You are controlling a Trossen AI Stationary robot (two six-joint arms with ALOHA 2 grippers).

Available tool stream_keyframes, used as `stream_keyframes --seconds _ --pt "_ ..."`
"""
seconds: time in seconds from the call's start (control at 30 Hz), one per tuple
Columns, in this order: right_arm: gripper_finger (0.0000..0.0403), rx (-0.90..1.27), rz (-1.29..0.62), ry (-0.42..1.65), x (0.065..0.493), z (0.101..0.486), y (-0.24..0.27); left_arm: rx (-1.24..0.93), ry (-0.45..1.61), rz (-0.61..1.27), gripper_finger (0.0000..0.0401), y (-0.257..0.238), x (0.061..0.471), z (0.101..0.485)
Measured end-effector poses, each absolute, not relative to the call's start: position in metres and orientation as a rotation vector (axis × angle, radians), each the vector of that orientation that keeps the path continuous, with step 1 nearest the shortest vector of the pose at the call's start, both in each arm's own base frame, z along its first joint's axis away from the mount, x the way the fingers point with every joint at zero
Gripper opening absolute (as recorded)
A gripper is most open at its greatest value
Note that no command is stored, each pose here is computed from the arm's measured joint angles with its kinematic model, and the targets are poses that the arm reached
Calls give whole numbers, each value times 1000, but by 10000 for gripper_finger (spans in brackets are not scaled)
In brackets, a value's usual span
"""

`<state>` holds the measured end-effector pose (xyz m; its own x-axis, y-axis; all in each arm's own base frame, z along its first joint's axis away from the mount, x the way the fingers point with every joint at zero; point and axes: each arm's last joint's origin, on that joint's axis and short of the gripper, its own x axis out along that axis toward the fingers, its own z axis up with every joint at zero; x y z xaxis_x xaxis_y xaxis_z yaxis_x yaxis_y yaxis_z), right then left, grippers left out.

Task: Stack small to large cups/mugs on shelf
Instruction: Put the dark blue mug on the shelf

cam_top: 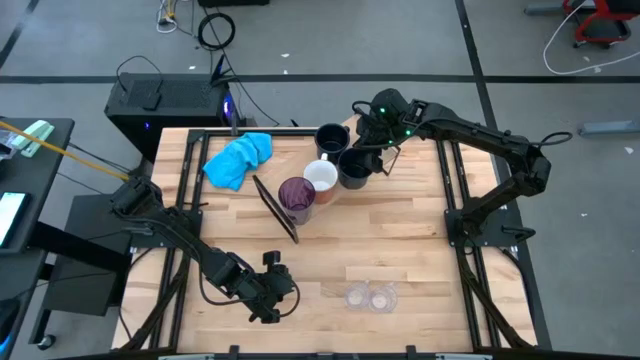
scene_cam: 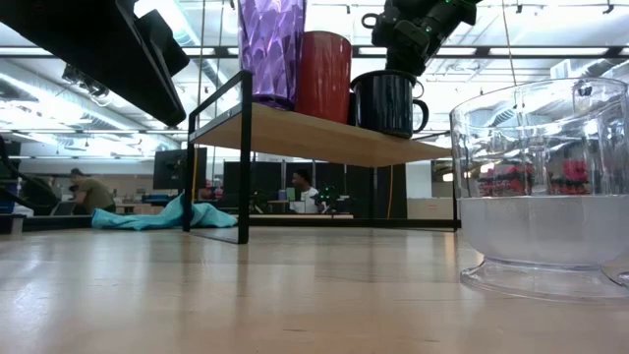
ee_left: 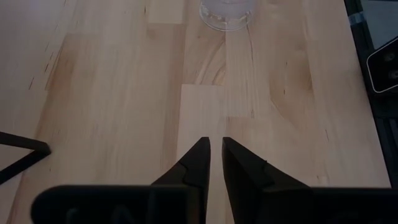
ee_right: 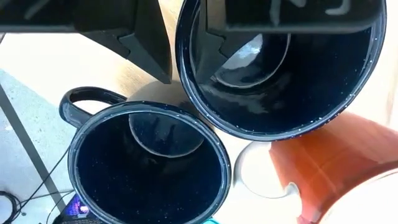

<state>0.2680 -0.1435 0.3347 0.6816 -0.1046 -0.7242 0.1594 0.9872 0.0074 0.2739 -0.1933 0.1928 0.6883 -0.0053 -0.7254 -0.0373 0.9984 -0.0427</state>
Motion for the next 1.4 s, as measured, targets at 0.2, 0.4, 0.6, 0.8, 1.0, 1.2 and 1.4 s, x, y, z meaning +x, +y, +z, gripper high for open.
stream_keyframes --seconds 0.2,0.4,0.6,0.8,1.0,1.2,1.4 --pt "80 55 -148 779 271 337 -143 -55 811 18 52 -193 274 193" --pt "80 54 -146 778 271 338 -142 -60 811 20 48 -193 274 193" --pt "80 42 -149 748 264 347 -138 -60 812 20 52 -193 274 193" --pt "80 32 -153 726 257 354 -134 -60 812 21 49 -193 274 193" --pt "80 40 -130 718 236 369 -122 -64 812 22 51 -193 274 193" --pt "80 101 23 726 213 380 -98 -62 813 21 56 -193 274 193" --pt "71 132 99 944 208 364 -68 -62 812 22 53 -193 274 193"
